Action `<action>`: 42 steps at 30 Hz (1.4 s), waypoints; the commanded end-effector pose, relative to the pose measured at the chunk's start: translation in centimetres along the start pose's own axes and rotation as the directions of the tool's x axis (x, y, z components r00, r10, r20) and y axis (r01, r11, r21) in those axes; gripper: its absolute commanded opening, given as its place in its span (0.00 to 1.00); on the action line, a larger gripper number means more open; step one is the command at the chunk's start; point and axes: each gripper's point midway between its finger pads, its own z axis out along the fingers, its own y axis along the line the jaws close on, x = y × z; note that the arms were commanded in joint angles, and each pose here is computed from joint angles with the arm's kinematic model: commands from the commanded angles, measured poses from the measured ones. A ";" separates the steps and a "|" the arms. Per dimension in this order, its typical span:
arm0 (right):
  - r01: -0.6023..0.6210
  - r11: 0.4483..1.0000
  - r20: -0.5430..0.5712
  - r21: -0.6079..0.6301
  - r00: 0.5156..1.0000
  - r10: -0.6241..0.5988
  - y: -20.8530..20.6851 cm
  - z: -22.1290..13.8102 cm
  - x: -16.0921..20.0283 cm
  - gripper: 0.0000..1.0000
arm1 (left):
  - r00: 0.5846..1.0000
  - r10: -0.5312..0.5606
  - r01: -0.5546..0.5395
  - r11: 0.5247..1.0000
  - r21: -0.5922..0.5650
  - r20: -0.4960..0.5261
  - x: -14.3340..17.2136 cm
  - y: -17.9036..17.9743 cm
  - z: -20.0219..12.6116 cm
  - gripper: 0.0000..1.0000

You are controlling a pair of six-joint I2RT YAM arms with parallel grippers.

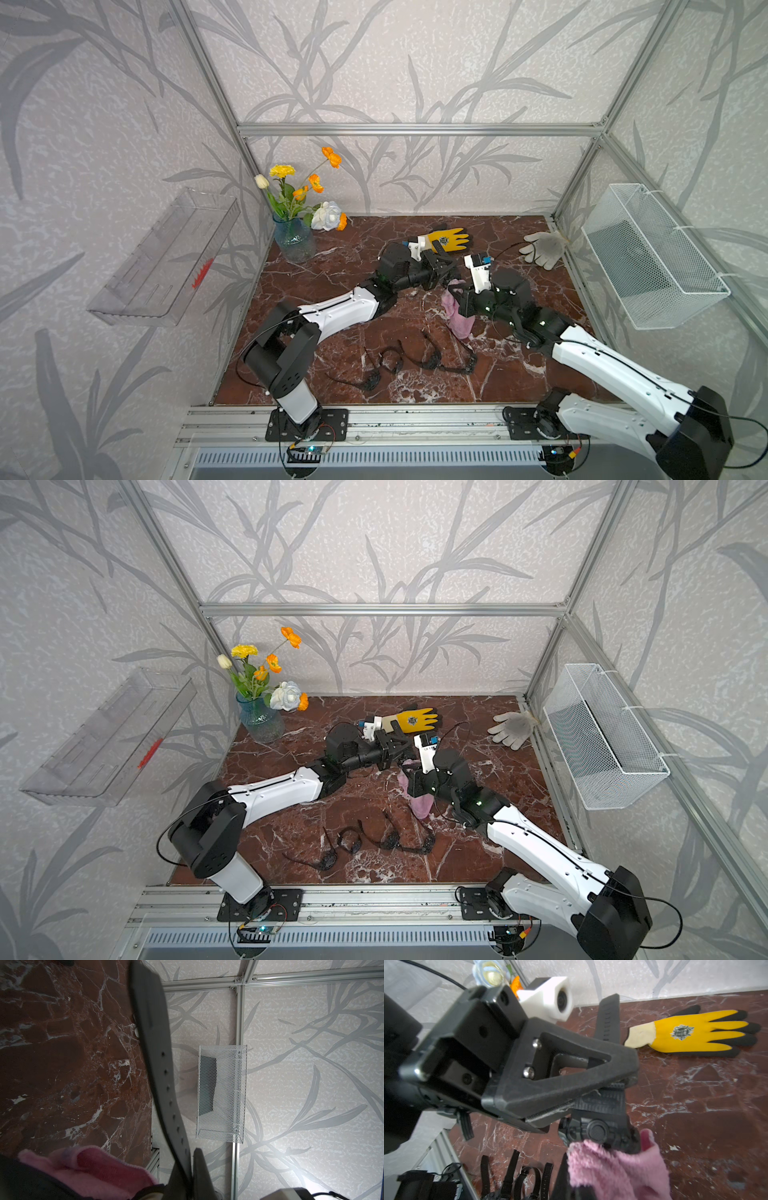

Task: Wipe the watch dial
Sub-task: Wipe the dirt from the watch dial.

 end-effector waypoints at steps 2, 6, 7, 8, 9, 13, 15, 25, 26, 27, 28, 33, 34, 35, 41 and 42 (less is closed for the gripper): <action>-0.020 0.964 0.034 0.266 0.999 0.012 -4.4 -1.0 -1.0 0.00 | 0.997 0.040 -0.035 0.996 0.076 -0.060 2.0 -3.0 -1.0 0.00; -0.035 0.955 0.039 0.294 0.999 0.024 -4.9 -1.1 -0.9 0.00 | 0.997 0.039 -0.035 0.997 0.075 -0.060 2.0 -3.0 -1.0 0.00; -0.035 0.955 0.042 0.294 0.999 0.024 -4.9 -1.2 -1.0 0.00 | 0.998 0.040 -0.035 0.997 0.075 -0.058 2.0 -3.0 -1.0 0.00; -0.036 0.955 0.044 0.294 0.999 0.024 -4.9 -1.2 -1.0 0.00 | 0.998 0.040 -0.035 0.997 0.075 -0.058 2.0 -3.0 -1.0 0.00; -0.037 0.956 0.046 0.292 0.999 0.024 -4.9 -1.2 -1.1 0.00 | 0.998 0.040 -0.035 0.997 0.075 -0.058 1.9 -3.0 -1.0 0.00; -0.011 0.984 0.053 0.178 0.999 0.001 -2.9 -0.8 -1.3 0.00 | 0.998 0.038 -0.033 0.997 0.075 -0.057 1.9 -3.0 -0.9 0.00; -0.006 0.997 0.072 0.075 0.997 0.000 -1.2 -0.5 -1.5 0.00 | 0.998 0.035 -0.031 0.997 0.072 -0.060 1.9 -2.9 -0.8 0.00; 0.040 0.985 0.082 -0.167 0.996 -0.026 3.6 -1.2 -2.4 0.00 | 0.997 0.031 -0.027 0.998 0.063 -0.065 2.1 -2.4 -0.7 0.00; 0.041 0.984 0.086 -0.174 0.996 -0.026 3.7 -1.2 -2.5 0.00 | 0.997 0.031 -0.027 0.998 0.062 -0.065 2.0 -2.4 -0.7 0.00; 0.041 0.983 0.092 -0.178 0.995 -0.025 3.8 -1.2 -2.7 0.00 | 0.997 0.029 -0.025 0.998 0.061 -0.065 2.0 -2.3 -0.7 0.00; 0.042 0.983 0.097 -0.180 0.995 -0.024 3.9 -1.1 -2.8 0.00 | 0.997 0.029 -0.025 0.998 0.060 -0.067 2.1 -2.3 -0.7 0.00; 0.040 0.975 0.117 -0.219 0.993 -0.014 4.5 -0.6 -3.2 0.00 | 0.997 0.032 -0.028 0.998 0.059 -0.069 2.3 -2.4 -0.8 0.00; 0.037 0.974 0.126 -0.225 0.992 -0.008 4.6 -0.6 -3.4 0.00 | 0.997 0.031 -0.027 0.998 0.057 -0.071 2.4 -2.3 -0.8 0.00; 0.034 0.975 0.129 -0.217 0.992 -0.005 4.5 -0.5 -3.5 0.00 | 0.997 0.031 -0.027 0.998 0.058 -0.069 2.3 -2.3 -0.9 0.00; -0.007 0.993 0.096 0.121 0.995 -0.005 -1.2 -0.4 -3.3 0.00 | 0.997 0.037 -0.033 0.997 0.063 -0.069 2.5 -2.7 -1.1 0.00; -0.011 0.987 0.104 0.161 0.995 -0.005 -1.9 -0.7 -3.4 0.00 | 0.997 0.040 -0.035 0.997 0.067 -0.072 2.5 -2.9 -1.2 0.00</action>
